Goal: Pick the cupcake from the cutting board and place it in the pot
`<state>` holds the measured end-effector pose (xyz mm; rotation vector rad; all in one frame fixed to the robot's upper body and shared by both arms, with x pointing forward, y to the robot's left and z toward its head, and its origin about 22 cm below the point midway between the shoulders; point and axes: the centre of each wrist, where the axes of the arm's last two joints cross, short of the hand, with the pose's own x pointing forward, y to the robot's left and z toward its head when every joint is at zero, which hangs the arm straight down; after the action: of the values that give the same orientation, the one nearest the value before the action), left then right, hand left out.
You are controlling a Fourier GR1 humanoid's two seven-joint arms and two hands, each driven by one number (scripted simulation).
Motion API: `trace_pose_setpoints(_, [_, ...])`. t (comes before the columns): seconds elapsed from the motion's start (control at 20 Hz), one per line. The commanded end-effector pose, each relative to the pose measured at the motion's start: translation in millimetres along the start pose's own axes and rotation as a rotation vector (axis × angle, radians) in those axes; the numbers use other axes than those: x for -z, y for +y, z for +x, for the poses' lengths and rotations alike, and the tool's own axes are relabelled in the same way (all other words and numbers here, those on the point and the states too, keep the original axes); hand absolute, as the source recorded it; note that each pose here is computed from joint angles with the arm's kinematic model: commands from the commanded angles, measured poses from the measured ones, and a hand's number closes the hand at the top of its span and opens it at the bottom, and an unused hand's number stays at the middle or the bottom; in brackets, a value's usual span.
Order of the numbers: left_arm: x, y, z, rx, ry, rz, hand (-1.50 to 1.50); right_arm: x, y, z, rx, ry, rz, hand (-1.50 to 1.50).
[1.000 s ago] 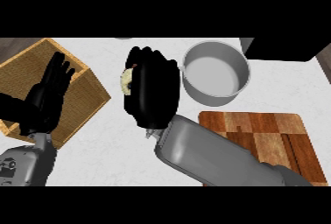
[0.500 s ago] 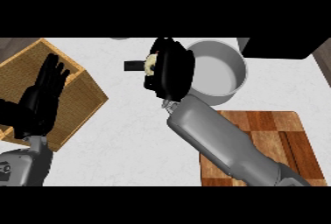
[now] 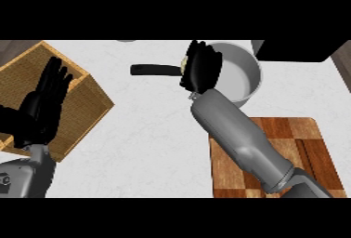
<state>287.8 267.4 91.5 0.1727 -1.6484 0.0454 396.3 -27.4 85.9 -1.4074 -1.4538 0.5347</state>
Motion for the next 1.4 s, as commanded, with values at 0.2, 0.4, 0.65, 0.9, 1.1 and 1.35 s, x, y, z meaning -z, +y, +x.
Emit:
trace_pose_setpoints(0.2, [7,2,-12,0.010,0.011,-0.011,0.00,8,23,-34,0.113,0.227,0.133,-1.50])
trace_pose_setpoints(0.4, [0,-4,3,0.002,0.006,-0.032,0.00,13,26,-47,0.249,0.218,0.216,-1.50])
trace_pose_setpoints(0.65, [7,-5,2,-0.009,-0.006,-0.026,0.00,16,21,-55,0.482,0.190,0.161,-1.50])
trace_pose_setpoints(0.9, [5,2,0,0.018,-0.012,-0.016,0.00,18,11,-62,0.702,0.191,0.052,-1.50])
trace_pose_setpoints(1.1, [-6,-1,-11,0.020,0.016,0.013,0.00,18,4,-78,0.850,0.208,0.029,-1.50])
trace_pose_setpoints(1.35, [2,-1,-22,-0.019,0.028,0.020,0.00,20,13,-101,0.911,0.195,0.052,-1.50])
